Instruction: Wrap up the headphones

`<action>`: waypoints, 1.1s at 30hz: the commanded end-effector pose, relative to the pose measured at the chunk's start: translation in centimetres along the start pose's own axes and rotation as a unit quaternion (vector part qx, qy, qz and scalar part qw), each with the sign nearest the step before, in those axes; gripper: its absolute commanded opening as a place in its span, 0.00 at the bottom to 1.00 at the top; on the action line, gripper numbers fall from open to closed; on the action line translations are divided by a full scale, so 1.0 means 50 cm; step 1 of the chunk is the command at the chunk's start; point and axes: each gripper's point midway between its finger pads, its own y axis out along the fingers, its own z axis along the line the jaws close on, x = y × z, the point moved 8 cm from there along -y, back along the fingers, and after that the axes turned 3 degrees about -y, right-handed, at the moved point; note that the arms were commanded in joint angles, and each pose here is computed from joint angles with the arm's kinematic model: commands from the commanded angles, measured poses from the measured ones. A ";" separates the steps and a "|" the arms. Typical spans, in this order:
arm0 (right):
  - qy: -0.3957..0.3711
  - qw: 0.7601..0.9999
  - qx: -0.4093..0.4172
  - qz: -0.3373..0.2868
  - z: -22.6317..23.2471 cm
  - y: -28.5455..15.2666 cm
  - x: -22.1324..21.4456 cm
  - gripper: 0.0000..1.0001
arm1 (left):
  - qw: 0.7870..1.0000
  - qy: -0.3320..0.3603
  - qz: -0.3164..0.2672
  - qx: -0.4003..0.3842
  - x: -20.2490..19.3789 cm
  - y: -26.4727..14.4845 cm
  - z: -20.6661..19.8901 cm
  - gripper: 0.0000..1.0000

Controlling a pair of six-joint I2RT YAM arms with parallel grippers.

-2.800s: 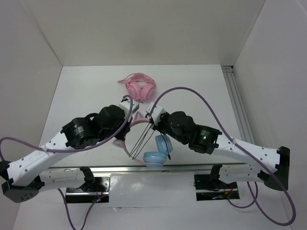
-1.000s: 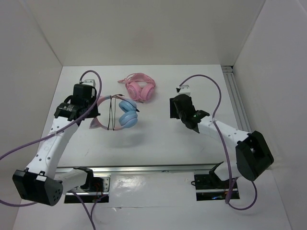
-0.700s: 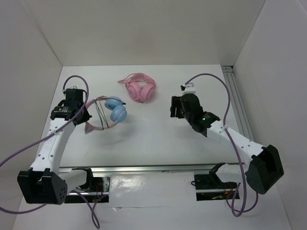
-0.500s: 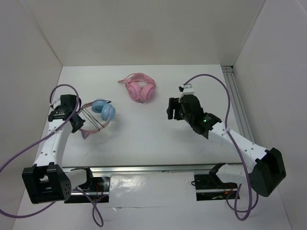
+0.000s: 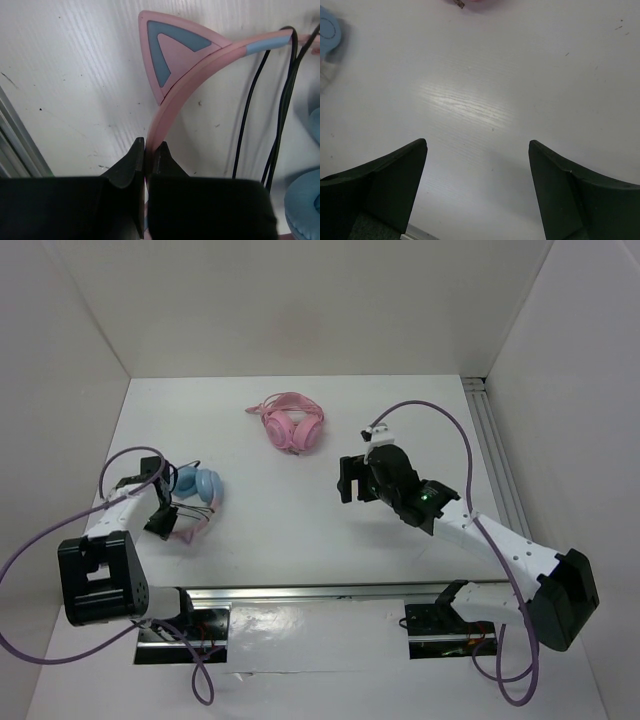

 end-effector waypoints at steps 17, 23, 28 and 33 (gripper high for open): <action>-0.042 0.998 0.023 -0.039 0.091 -0.037 0.053 0.91 | 0.998 -0.064 -0.008 -0.024 0.035 -0.021 -0.008 1.00; -0.052 0.997 0.034 -0.044 0.119 -0.052 0.061 0.92 | 0.993 -0.078 -0.027 -0.082 0.066 -0.086 -0.009 1.00; -0.051 0.996 0.031 -0.068 0.131 -0.098 0.105 1.00 | 0.975 -0.061 -0.046 -0.209 0.104 -0.195 -0.008 1.00; -0.036 0.993 -0.006 -0.114 0.103 -0.197 0.173 1.00 | 0.901 0.102 -0.059 -0.418 0.113 -0.335 -0.006 1.00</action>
